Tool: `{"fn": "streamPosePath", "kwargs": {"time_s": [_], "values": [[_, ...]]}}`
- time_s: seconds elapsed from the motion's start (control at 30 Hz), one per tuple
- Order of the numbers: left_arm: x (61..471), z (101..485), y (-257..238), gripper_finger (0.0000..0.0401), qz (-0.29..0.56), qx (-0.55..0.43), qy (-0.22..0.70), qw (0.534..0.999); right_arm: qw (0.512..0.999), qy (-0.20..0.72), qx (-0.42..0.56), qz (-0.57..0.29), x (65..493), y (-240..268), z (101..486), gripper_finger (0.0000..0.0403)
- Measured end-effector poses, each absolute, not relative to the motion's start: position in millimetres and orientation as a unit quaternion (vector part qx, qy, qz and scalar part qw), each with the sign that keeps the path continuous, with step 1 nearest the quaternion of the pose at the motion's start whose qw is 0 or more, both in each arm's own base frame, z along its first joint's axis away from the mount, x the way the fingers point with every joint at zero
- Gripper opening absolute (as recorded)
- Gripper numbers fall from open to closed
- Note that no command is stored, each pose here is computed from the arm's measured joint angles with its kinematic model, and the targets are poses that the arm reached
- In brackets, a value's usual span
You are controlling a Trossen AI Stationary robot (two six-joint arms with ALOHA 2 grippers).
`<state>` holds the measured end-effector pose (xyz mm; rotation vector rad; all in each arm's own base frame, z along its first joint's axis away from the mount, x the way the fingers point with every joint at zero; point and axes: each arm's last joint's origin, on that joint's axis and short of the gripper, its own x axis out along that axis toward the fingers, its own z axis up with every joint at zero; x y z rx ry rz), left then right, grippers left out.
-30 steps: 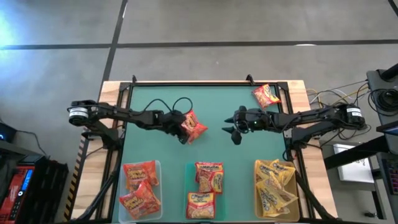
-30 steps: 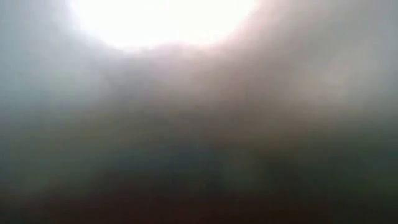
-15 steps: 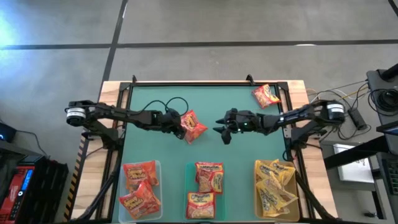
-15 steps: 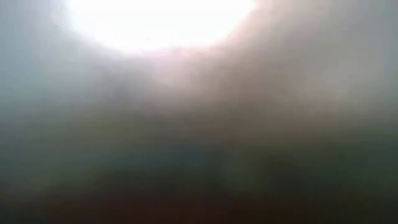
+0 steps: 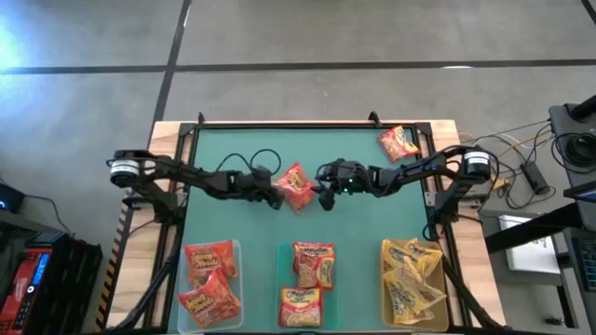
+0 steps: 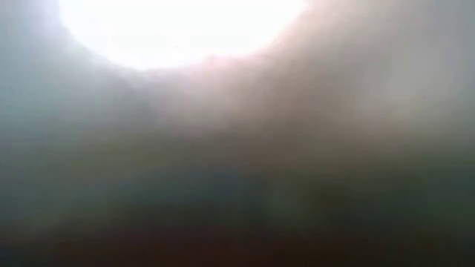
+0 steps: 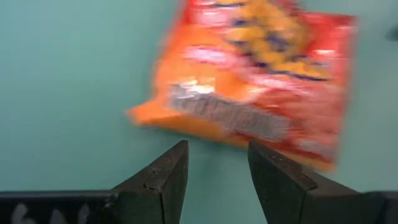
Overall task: Sort Maruchan noodles
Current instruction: Put the orange noodle pack into the transparent bin
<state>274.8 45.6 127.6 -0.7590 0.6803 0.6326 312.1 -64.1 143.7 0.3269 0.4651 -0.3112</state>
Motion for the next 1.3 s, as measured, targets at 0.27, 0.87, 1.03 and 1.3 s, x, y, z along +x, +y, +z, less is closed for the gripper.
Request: {"fn": "streamPosePath", "kwargs": {"time_s": [0.27, 0.87, 1.03, 1.3], "values": [[294.4, 122.5, 45.6, 0.0151, 0.228, -0.359, 0.292, 0.857, 0.94, 0.251, 0.161, -0.165, 313.6, -69.3, 136.1, 0.0205], [295.5, 142.9, 68.2, 0.0151, 0.28, -0.35, 0.232, 0.864, 0.901, 0.345, 0.154, -0.216, 297.3, -81.0, 120.4, 0.0205], [294.7, 143.4, 73.4, 0.0151, 0.288, -0.359, 0.223, 0.859, 0.897, 0.356, 0.15, -0.215, 295.7, -80.6, 118.8, 0.0205], [297.3, 147.3, 74.3, 0.0151, 0.289, -0.389, 0.188, 0.854, 0.897, 0.364, 0.137, -0.211, 295.1, -80.5, 118.1, 0.0205]]}}
